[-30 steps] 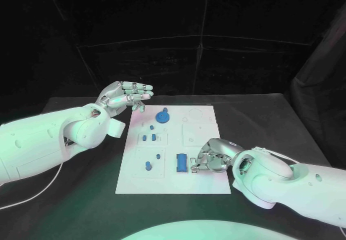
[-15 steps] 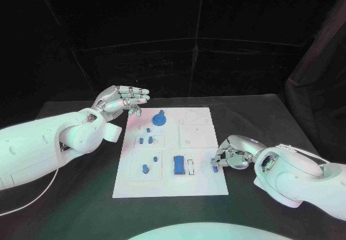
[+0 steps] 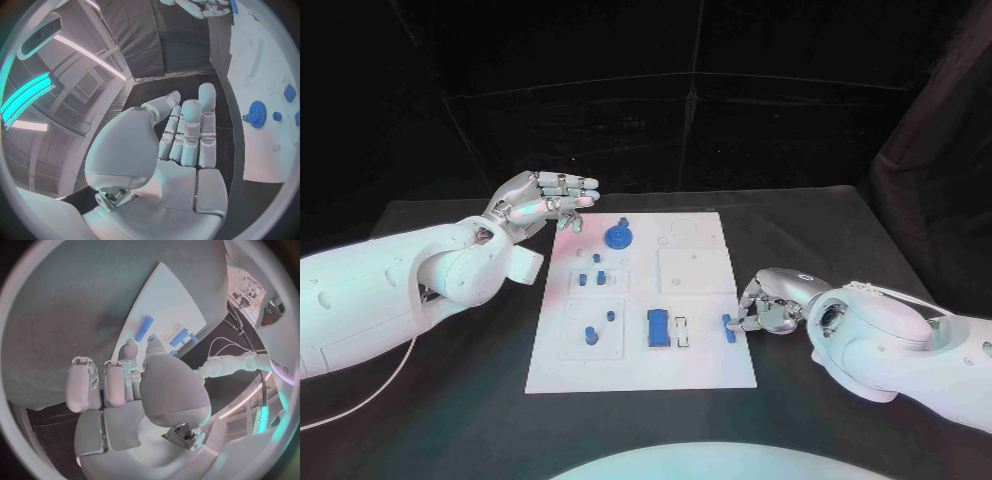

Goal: Assemble the parts on the task board

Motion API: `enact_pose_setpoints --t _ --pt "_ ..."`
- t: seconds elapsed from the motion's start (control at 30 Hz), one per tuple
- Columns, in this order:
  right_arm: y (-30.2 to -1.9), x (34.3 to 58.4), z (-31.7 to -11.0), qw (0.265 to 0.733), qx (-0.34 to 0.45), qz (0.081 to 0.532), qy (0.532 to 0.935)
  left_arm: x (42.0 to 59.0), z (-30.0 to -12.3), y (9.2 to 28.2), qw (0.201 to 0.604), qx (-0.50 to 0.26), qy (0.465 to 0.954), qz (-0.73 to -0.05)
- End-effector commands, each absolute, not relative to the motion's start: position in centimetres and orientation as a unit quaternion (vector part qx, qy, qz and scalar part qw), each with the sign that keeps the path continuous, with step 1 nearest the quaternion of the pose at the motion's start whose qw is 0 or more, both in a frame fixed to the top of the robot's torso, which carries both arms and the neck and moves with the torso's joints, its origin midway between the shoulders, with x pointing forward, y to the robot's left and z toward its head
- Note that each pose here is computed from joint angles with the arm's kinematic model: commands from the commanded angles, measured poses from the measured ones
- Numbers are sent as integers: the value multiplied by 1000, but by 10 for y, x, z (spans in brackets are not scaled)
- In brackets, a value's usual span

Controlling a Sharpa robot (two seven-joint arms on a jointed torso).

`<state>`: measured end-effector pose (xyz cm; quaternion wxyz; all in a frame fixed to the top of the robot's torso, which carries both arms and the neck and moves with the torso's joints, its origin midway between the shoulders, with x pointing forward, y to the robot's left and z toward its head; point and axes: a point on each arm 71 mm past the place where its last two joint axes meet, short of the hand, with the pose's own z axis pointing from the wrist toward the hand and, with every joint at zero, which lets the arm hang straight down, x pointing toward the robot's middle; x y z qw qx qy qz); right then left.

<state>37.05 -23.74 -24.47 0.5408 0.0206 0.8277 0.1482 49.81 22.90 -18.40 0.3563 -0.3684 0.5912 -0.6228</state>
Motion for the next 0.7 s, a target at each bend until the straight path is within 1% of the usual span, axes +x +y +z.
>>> enact_pose_setpoints --t 0.03,0.5,0.6,0.7 --pt "-234 373 -248 538 -8 131 833 498 -183 228 352 -366 590 -628" --pt "-211 378 -256 527 -35 139 838 498 -183 229 352 -367 590 -627" --pt "-207 379 -258 525 -54 132 839 498 -183 229 352 -367 590 -627" --pt "-205 380 -261 525 -84 115 839 497 -183 230 352 -367 590 -627"
